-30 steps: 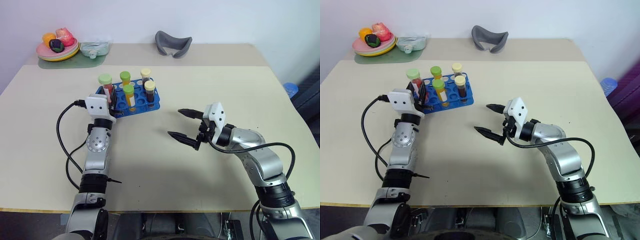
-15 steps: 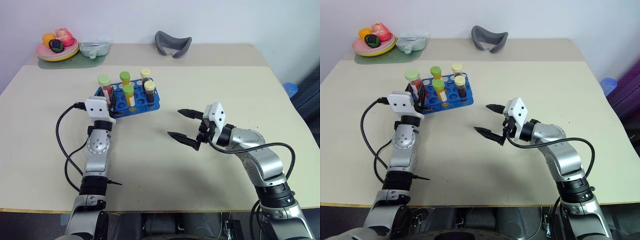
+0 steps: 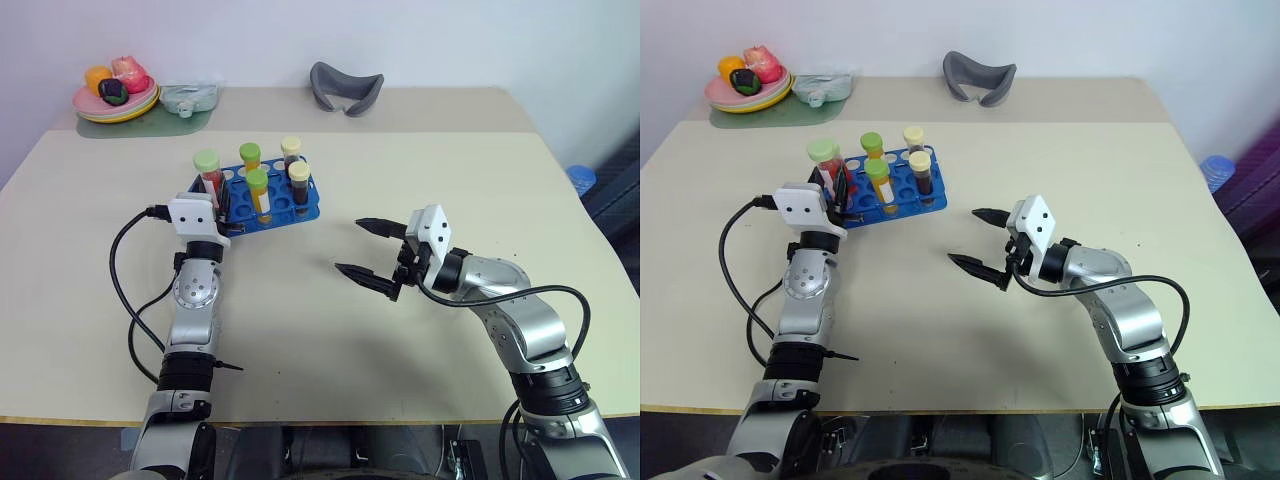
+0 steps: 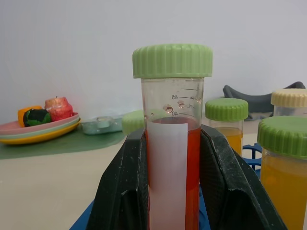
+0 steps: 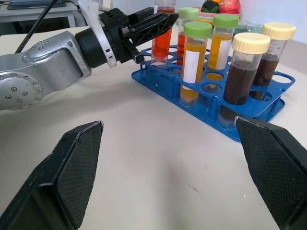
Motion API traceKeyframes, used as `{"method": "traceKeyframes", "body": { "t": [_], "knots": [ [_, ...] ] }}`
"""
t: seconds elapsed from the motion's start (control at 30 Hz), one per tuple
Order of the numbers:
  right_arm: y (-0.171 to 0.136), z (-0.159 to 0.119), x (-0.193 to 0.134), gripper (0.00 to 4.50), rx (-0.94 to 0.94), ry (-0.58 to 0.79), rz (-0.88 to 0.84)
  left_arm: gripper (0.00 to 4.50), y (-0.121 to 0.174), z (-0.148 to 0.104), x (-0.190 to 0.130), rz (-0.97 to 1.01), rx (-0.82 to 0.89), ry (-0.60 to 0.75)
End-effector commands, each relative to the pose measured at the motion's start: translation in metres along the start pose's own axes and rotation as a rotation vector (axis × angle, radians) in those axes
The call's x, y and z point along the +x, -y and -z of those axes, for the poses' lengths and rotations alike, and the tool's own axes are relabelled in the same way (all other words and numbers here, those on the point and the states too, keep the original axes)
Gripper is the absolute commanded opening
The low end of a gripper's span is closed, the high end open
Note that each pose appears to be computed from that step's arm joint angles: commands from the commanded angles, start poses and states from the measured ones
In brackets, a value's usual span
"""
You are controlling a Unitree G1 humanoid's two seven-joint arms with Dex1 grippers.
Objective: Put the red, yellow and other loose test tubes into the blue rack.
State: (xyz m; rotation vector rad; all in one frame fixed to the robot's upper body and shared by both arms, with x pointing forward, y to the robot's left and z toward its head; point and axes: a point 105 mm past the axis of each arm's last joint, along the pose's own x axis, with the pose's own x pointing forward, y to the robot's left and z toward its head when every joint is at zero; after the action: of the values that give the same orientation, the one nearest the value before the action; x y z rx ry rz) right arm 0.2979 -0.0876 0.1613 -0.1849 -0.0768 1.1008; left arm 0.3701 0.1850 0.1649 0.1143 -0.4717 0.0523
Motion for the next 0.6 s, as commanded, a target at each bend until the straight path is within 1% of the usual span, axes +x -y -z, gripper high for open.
{"method": "traceKeyframes", "body": {
  "t": [0.03,0.47,0.6],
  "knots": [
    [-0.0037,-0.0119,0.002,4.5,-0.038,0.036,-0.014,1.07,-0.0035,0.0008,-0.0017,-0.011,0.021,-0.006],
    [-0.0037,-0.0112,0.0018,4.5,-0.039,0.035,-0.011,1.07,0.0055,0.0026,-0.0039,0.011,-0.049,-0.015],
    [-0.0036,-0.0112,0.002,4.5,-0.039,0.035,-0.011,1.07,0.0055,0.0037,-0.0044,0.012,-0.035,-0.024]
  ]
}}
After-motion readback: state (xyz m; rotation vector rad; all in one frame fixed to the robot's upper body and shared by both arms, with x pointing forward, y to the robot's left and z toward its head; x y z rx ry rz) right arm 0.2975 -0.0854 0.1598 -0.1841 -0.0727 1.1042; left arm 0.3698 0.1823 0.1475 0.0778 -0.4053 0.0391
